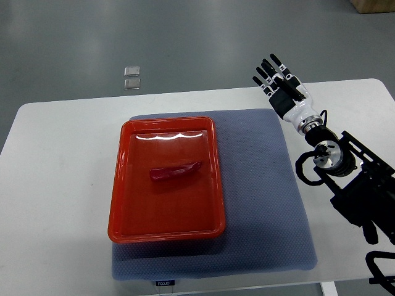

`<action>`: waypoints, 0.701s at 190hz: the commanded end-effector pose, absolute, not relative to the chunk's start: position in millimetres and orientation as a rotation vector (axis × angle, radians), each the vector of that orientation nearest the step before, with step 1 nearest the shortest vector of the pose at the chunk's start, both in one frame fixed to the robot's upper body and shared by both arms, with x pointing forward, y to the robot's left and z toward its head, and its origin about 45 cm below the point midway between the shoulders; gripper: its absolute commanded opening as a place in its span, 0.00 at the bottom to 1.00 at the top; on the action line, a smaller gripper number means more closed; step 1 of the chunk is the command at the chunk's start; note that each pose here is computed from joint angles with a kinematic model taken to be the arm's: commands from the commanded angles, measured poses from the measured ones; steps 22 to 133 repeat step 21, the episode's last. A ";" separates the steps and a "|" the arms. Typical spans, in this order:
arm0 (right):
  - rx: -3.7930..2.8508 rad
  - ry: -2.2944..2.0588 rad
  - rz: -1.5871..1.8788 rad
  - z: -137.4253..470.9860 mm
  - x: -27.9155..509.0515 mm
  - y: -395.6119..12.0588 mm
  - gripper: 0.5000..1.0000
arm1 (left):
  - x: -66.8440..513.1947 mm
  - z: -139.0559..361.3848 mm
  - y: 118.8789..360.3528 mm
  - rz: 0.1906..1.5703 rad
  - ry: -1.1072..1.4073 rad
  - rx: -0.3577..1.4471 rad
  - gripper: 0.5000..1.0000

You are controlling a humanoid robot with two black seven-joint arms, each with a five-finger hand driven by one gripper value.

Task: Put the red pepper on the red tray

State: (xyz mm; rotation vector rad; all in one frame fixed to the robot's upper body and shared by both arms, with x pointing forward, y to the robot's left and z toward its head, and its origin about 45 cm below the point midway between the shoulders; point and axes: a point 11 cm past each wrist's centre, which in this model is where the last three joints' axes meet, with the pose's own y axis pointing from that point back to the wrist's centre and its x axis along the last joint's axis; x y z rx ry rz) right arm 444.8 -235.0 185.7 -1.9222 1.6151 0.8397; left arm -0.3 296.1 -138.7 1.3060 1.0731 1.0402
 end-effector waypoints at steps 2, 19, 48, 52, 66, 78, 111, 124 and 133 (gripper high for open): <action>-1.897 1.610 0.857 181.3 442.1 -236.2 0.82 | -0.3 -138.7 296.3 1.041 1.073 1.307 1.00; -1.891 1.614 0.863 179.7 441.6 -237.2 0.82 | -0.3 -138.7 295.6 1.039 1.074 1.304 1.00; -1.892 1.614 0.861 179.9 441.7 -237.2 0.82 | -0.3 -138.7 295.7 1.040 1.073 1.305 1.00; -1.892 1.614 0.861 179.9 441.7 -237.2 0.82 | -0.3 -138.7 295.7 1.040 1.073 1.305 1.00; -1.892 1.614 0.861 179.9 441.7 -237.2 0.82 | -0.3 -138.7 295.7 1.040 1.073 1.305 1.00; -1.892 1.614 0.861 179.9 441.7 -237.2 0.82 | -0.3 -138.7 295.7 1.040 1.073 1.305 1.00; -1.892 1.614 0.861 179.9 441.7 -237.2 0.82 | -0.3 -138.7 295.7 1.040 1.073 1.305 1.00; -1.892 1.614 0.861 179.9 441.7 -237.2 0.82 | -0.3 -138.7 295.7 1.040 1.073 1.305 1.00; -1.892 1.614 0.861 179.9 441.7 -237.2 0.82 | -0.3 -138.7 295.7 1.040 1.073 1.305 1.00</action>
